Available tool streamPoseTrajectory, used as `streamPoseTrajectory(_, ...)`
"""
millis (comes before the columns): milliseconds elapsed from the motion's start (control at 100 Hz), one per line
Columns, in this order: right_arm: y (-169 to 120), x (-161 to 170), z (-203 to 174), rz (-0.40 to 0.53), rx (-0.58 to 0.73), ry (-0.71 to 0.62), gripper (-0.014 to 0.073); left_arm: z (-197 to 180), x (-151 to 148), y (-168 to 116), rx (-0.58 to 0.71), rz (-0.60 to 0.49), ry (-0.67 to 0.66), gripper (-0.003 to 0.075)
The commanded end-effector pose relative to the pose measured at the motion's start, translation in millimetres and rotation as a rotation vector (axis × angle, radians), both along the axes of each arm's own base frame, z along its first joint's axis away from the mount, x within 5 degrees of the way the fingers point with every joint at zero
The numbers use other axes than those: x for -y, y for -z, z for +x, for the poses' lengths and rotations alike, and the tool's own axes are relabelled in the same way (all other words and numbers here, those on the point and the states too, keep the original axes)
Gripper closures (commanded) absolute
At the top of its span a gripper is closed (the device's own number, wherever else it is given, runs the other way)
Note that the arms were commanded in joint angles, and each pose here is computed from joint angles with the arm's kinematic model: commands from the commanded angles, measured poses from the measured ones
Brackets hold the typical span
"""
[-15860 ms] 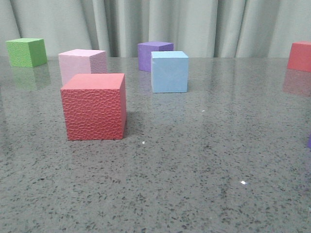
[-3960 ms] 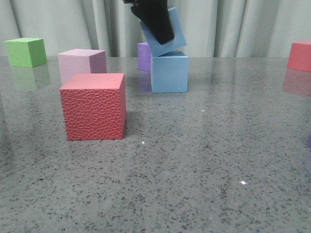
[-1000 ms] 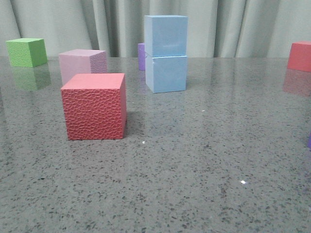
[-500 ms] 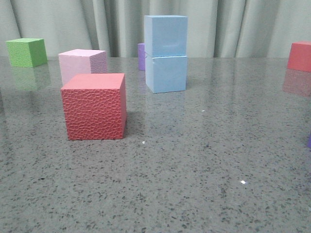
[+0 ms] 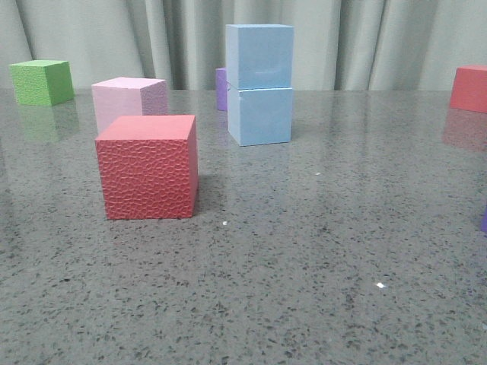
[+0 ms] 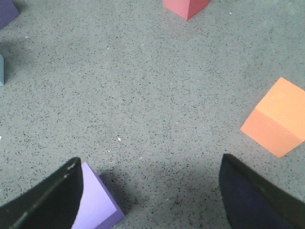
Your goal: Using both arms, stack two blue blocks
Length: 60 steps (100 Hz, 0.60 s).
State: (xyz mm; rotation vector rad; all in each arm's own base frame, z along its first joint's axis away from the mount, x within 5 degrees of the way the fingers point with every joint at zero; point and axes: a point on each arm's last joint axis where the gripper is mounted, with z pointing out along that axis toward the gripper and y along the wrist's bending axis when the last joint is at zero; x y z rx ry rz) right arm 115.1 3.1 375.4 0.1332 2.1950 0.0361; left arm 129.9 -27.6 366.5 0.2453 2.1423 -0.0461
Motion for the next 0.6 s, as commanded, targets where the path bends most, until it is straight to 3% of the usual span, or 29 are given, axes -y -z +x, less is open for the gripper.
streamPoseTrajectory(0, -12, 1, 1, -0.02, 0.084, -0.012, 0.0015, -10, -5, -8, 0.122, -0.04, -0.027, 0.0102)
streamPoseTrajectory(590, -4, 1, -8, -0.022, 0.144, -0.024, 0.0022, -28, -13, 13, 0.12, -0.051, -0.075, 0.0102)
